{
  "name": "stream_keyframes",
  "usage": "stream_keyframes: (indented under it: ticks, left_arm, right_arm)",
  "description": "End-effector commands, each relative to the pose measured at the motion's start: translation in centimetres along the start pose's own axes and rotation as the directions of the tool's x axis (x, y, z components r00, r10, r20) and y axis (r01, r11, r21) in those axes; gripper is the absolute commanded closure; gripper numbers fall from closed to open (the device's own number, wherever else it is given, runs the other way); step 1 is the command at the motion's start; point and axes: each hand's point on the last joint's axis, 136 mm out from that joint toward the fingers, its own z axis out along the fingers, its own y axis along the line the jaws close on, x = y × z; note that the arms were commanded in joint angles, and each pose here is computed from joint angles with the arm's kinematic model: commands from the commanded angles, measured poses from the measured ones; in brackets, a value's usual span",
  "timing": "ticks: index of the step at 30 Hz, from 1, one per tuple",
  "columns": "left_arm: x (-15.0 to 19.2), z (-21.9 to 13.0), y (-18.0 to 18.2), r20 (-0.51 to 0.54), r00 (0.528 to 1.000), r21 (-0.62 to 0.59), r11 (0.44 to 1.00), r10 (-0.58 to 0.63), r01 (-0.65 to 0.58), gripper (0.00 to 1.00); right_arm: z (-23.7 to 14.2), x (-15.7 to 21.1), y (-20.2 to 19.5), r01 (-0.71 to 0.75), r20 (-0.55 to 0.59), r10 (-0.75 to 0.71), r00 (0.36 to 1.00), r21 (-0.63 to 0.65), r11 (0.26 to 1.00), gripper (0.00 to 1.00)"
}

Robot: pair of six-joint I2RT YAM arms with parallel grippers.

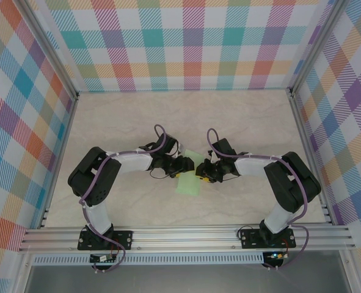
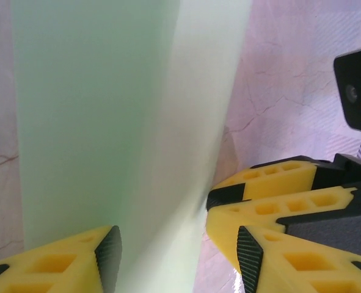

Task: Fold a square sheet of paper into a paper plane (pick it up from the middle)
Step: Fold the triangle a second time at the center of the table.

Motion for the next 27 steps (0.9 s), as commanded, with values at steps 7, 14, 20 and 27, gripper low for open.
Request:
stream_keyframes:
  ticks: [7, 14, 20, 27]
  left_arm:
    - [-0.2, -0.9, -0.7, 0.017, 1.000, -0.002, 1.000, 0.008, -0.008, 0.53]
    - [0.3, -1.3, -0.1, 0.026, 0.999, -0.015, 1.000, -0.019, 0.019, 0.70]
    - [0.1, -1.6, 0.2, 0.039, 0.999, -0.036, 0.999, -0.026, 0.027, 0.74]
    - [0.0, -1.6, -0.2, 0.035, 0.999, -0.032, 0.999, -0.035, 0.036, 0.80]
  right_arm:
    - [0.0, 0.1, 0.1, -0.009, -0.013, 0.008, 1.000, -0.025, 1.000, 0.70]
    - [-2.1, -0.1, 1.9, 0.054, 0.034, -0.053, 0.998, -0.055, 0.997, 0.64]
    - [-5.5, 0.4, 1.2, 0.141, 0.137, -0.145, 0.980, 0.038, 0.989, 0.59]
    - [-5.5, 4.1, 2.4, 0.402, 0.164, -0.427, 0.889, 0.167, 0.900, 0.41]
